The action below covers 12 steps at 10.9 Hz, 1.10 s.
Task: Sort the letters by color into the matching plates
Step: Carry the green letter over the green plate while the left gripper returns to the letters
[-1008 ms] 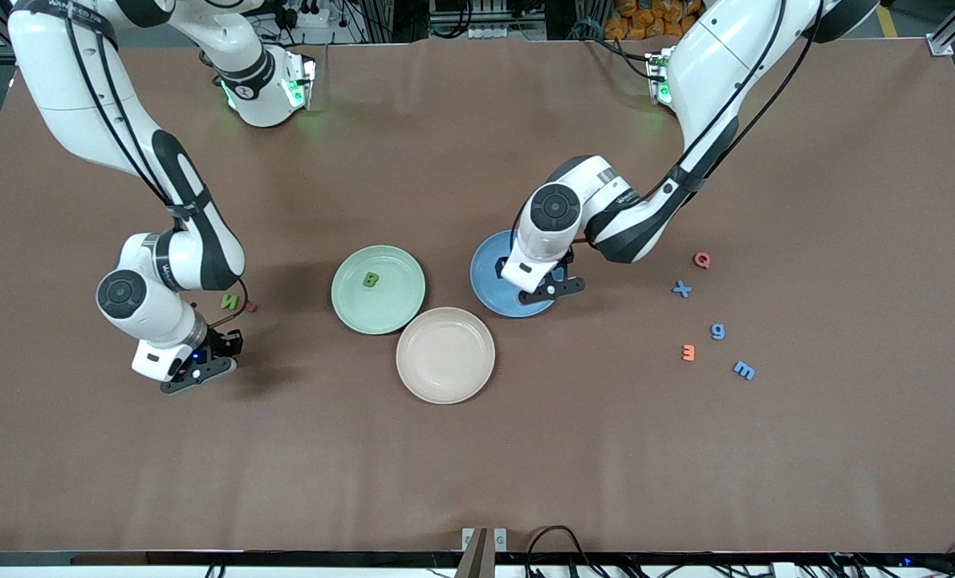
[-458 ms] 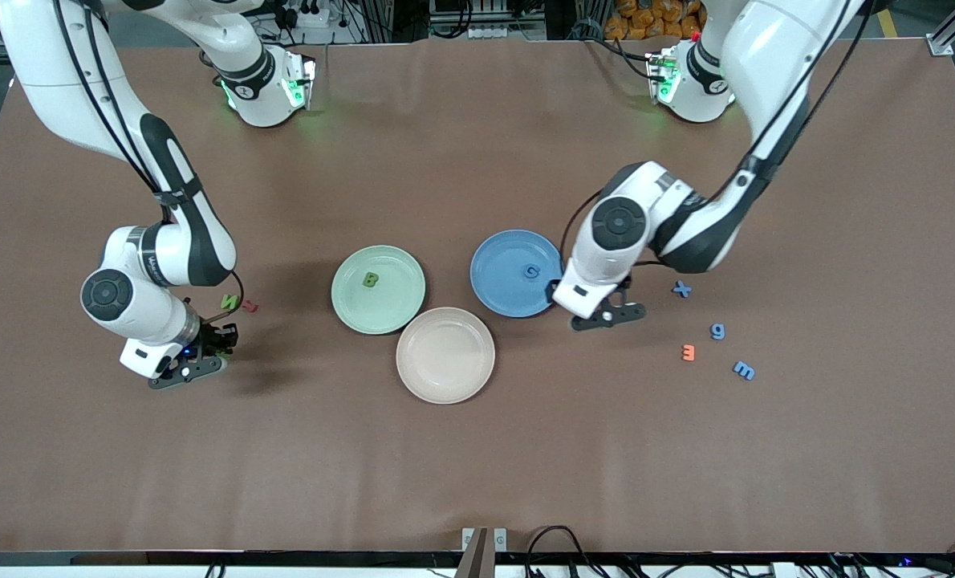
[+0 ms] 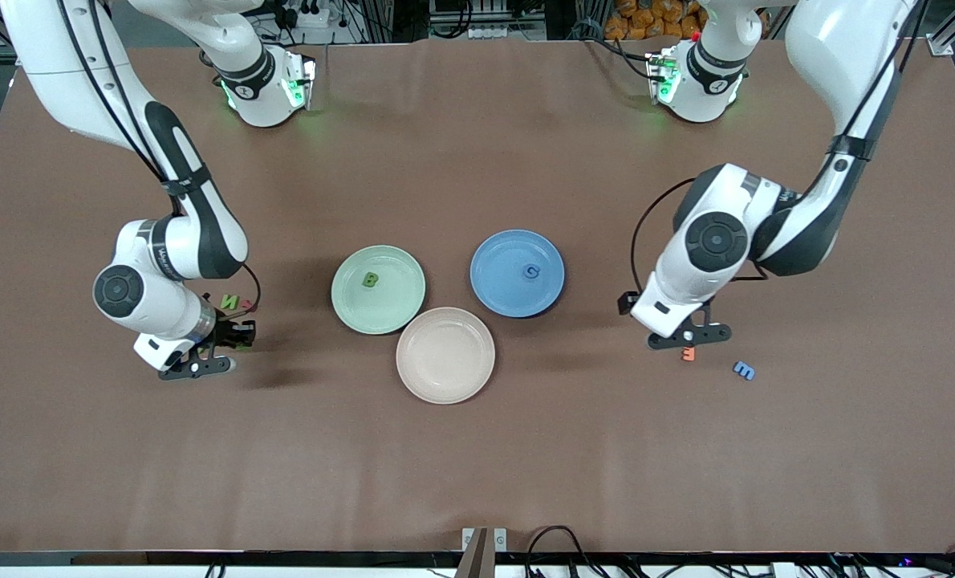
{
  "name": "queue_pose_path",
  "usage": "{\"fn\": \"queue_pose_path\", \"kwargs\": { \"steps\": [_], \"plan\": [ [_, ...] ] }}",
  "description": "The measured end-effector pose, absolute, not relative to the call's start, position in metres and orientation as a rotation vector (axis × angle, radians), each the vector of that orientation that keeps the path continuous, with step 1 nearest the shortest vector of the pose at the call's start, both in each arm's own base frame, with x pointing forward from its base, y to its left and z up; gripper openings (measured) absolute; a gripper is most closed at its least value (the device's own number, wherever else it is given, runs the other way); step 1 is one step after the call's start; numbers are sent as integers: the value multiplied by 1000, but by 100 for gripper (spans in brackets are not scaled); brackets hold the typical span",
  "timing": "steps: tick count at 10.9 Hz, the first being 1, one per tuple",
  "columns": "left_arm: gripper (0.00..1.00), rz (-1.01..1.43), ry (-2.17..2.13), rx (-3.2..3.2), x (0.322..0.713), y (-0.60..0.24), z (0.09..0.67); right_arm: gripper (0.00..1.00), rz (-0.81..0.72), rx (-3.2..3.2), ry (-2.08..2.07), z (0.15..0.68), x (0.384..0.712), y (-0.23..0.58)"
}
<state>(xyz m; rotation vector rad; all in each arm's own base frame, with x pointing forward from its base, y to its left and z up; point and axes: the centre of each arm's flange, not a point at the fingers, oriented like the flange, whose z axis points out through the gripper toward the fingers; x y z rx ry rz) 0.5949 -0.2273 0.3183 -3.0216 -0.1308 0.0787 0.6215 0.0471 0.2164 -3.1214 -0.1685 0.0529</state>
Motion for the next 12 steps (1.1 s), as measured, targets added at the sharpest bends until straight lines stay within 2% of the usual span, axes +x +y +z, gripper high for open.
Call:
{"fn": "queue_pose_path", "kwargs": {
  "steps": [7,12],
  "plan": [
    [100,102,-62,-2996,625,-111,324,28,167,-3093,71,220,593,159],
    [100,107,-27,-3001,632,-58,330,28,170,-3059,94,237,562,253]
  ]
}}
